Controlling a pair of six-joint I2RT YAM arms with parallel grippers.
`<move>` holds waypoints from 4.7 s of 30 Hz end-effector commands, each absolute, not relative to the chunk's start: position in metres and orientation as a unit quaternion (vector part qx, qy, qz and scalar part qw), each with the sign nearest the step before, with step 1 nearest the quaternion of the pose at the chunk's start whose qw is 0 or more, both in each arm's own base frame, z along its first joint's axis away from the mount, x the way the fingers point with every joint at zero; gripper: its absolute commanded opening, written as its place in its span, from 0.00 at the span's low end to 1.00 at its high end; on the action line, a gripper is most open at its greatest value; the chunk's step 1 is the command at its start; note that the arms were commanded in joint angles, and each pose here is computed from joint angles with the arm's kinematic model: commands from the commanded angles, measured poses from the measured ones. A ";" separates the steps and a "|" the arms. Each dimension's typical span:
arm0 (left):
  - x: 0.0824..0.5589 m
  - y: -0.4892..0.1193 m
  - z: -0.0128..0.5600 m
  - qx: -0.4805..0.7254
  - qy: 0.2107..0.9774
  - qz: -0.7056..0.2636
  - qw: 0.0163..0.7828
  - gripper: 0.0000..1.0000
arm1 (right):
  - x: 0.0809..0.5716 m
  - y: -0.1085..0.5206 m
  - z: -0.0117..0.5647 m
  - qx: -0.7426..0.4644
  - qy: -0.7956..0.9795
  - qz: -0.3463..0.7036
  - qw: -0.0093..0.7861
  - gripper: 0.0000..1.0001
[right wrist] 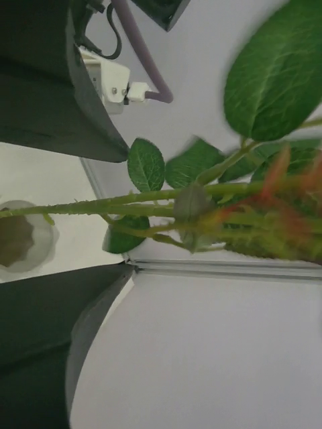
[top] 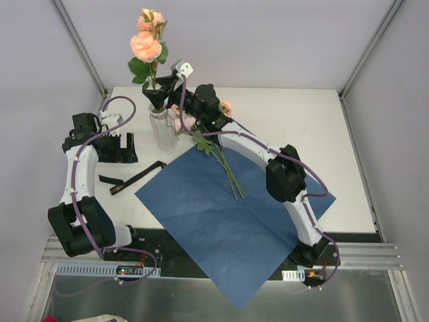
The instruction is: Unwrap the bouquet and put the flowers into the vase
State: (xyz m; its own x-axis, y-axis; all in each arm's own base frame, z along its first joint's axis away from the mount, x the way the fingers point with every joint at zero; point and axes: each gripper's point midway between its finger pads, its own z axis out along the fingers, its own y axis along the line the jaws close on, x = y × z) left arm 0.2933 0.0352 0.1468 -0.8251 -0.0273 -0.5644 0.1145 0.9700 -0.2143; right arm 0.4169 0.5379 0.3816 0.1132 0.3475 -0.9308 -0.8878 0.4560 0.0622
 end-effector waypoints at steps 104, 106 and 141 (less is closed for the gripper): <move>0.293 0.034 0.175 0.024 0.938 -0.130 0.320 0.99 | 0.439 0.322 0.118 -0.241 0.898 0.135 0.341 0.01; 0.293 0.034 0.176 0.023 0.938 -0.129 0.321 0.99 | 0.441 0.312 0.154 -0.216 0.890 0.148 0.374 0.01; 0.302 0.026 0.212 -0.019 0.927 -0.159 0.339 0.99 | 0.233 0.369 0.614 -0.290 0.287 0.364 0.837 0.01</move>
State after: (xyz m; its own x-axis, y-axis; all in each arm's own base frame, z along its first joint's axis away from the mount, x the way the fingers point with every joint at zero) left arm 0.2990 0.0261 0.2030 -0.7759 -0.1130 -0.6207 0.0876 0.9550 -0.2834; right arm 0.2593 0.3333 0.5866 0.3239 0.4608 -0.8263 -0.8111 0.5849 0.0083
